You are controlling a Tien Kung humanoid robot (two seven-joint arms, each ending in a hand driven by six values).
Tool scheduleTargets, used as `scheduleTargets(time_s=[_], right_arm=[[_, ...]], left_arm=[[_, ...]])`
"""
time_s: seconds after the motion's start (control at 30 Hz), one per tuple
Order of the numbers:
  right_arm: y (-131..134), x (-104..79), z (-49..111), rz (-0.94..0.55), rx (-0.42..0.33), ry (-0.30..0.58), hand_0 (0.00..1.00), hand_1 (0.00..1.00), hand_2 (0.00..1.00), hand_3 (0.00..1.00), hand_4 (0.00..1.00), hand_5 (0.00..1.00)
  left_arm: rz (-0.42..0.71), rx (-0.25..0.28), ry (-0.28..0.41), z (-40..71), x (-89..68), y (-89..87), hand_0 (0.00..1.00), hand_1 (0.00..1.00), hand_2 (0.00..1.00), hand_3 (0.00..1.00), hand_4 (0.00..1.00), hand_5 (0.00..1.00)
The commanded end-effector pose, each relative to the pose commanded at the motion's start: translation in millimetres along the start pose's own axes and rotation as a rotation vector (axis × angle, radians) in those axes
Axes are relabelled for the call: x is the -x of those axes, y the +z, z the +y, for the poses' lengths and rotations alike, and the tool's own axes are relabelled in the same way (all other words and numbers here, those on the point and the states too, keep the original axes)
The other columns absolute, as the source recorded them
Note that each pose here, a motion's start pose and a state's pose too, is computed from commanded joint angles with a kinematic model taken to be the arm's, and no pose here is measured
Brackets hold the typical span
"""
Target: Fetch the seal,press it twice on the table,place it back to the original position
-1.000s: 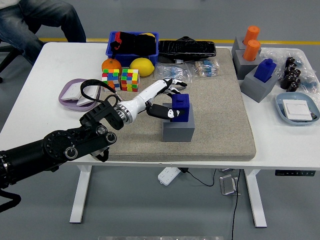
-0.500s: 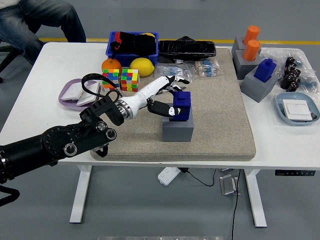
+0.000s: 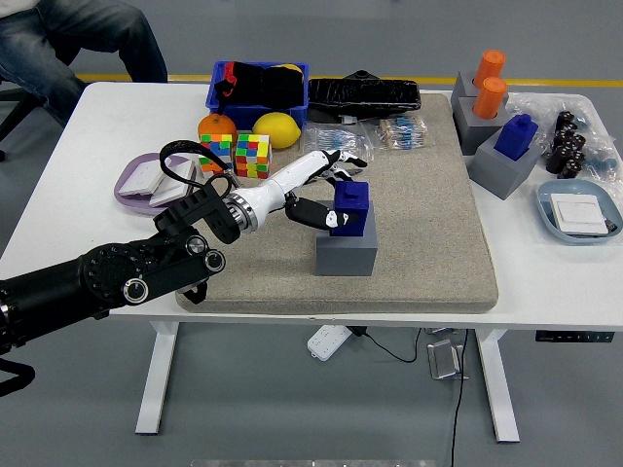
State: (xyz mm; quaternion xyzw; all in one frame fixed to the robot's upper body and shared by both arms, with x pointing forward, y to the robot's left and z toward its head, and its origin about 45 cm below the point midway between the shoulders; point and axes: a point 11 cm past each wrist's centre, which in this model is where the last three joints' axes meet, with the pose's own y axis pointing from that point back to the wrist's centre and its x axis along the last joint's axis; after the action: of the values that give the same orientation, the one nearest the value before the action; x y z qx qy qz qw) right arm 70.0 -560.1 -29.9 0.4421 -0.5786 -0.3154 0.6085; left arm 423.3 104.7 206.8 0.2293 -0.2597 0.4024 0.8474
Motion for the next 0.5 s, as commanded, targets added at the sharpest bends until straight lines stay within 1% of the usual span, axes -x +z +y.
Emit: scheduleTargets(time_s=[0.5], right_arm=[[-0.9, 0.3, 0.0, -0.001, -0.002, 0.000, 0.924, 0.769, 0.769, 0.777, 0.826, 0.462]], left_arm=[[-0.002, -0.010, 0.001, -0.9, 0.5, -3.3, 0.769, 0.449, 0.415, 0.827, 0.610, 0.002]])
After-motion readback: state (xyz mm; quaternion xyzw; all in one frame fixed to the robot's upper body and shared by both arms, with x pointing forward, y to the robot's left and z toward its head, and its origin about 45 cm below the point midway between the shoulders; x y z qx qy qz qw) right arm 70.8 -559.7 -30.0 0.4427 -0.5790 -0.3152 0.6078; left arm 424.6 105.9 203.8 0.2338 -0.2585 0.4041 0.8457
